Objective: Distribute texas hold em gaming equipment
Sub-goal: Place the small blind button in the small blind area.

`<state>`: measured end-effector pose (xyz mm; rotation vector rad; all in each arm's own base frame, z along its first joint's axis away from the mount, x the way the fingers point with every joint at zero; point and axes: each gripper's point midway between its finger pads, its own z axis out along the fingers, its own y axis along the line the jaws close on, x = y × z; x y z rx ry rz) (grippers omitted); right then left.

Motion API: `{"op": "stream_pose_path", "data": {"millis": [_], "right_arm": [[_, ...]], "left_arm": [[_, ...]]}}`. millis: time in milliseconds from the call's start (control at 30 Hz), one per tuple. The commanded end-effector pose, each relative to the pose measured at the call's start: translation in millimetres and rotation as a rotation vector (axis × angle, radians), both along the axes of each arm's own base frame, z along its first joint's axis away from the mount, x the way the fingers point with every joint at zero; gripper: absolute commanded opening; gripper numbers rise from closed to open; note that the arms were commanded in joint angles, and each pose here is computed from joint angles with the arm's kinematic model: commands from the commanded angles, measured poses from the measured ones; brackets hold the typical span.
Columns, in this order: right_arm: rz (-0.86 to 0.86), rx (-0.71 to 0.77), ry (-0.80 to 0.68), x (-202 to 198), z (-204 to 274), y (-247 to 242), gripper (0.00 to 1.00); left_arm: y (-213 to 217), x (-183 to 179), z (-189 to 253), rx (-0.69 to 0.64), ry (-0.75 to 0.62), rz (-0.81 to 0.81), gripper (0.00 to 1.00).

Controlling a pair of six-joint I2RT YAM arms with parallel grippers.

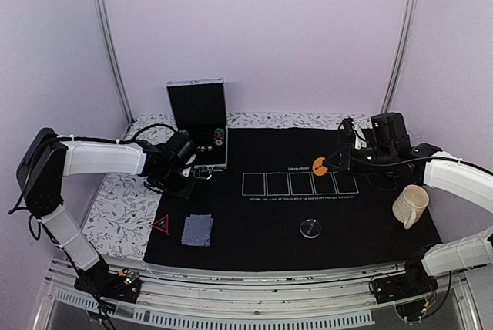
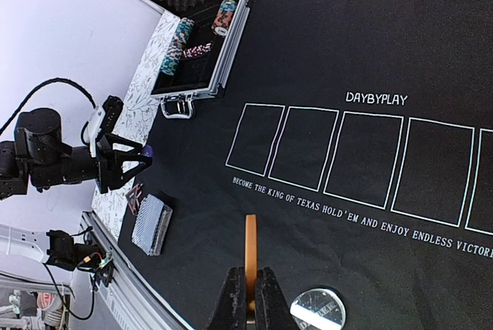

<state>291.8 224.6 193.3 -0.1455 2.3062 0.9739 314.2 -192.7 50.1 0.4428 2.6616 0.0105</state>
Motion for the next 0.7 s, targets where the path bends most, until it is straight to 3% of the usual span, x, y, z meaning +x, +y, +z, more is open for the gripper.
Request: {"op": "stream_pose_path", "data": {"millis": [0, 667], "right_arm": [[-0.014, 0.007, -0.029, 1.5, 11.0, -2.9, 0.02], [-0.023, 0.021, -0.025, 2.1, 14.9, -2.6, 0.02]], "left_arm": [[-12.7, 0.9, 10.6, -0.013, -0.018, -0.036, 0.34], [-25.4, -2.8, 13.6, -0.012, -0.033, -0.079, 0.34]]}}
